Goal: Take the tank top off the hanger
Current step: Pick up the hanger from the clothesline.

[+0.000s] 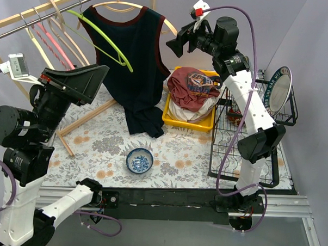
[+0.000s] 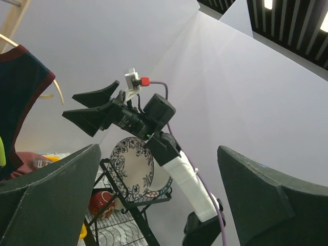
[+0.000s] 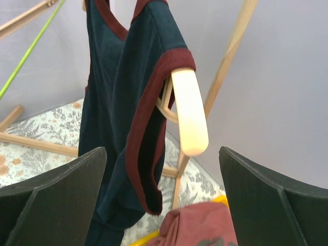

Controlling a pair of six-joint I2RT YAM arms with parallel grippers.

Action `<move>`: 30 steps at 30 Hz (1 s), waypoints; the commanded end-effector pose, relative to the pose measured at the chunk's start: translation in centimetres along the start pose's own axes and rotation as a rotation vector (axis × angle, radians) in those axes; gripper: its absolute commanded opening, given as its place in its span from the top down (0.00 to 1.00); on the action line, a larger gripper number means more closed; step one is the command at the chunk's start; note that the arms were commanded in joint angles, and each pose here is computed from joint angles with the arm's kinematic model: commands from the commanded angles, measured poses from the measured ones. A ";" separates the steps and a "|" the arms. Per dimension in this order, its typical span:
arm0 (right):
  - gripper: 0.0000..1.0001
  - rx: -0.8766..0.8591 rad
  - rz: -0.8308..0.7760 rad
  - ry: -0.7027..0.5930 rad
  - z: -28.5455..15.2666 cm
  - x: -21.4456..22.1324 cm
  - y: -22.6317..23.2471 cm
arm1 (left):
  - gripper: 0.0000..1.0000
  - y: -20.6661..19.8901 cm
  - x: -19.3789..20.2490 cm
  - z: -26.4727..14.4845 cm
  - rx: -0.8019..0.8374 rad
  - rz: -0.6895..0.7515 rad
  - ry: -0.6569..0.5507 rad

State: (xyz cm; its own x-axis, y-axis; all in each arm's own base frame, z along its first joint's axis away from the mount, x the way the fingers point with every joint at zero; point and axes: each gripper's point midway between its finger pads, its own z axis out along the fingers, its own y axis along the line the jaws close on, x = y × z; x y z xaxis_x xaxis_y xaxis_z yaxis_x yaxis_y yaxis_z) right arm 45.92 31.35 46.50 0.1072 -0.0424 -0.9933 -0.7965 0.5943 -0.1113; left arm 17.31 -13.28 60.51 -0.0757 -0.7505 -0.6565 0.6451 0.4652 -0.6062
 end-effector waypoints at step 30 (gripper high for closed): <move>0.44 -0.107 0.036 -0.206 6.4 -2.2 4.9 | 0.02 0.0 -3.1 -4.6 -0.079 0.096 -0.123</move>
State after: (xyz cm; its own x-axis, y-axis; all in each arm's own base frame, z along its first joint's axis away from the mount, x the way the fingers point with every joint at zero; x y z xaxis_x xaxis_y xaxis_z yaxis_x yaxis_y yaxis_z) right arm 45.10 39.14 46.80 0.1461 0.1284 -0.9809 -0.8948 0.4401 -0.0756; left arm 12.97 -8.75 61.20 0.0692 -0.7709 -0.6331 0.6099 0.5350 -0.5847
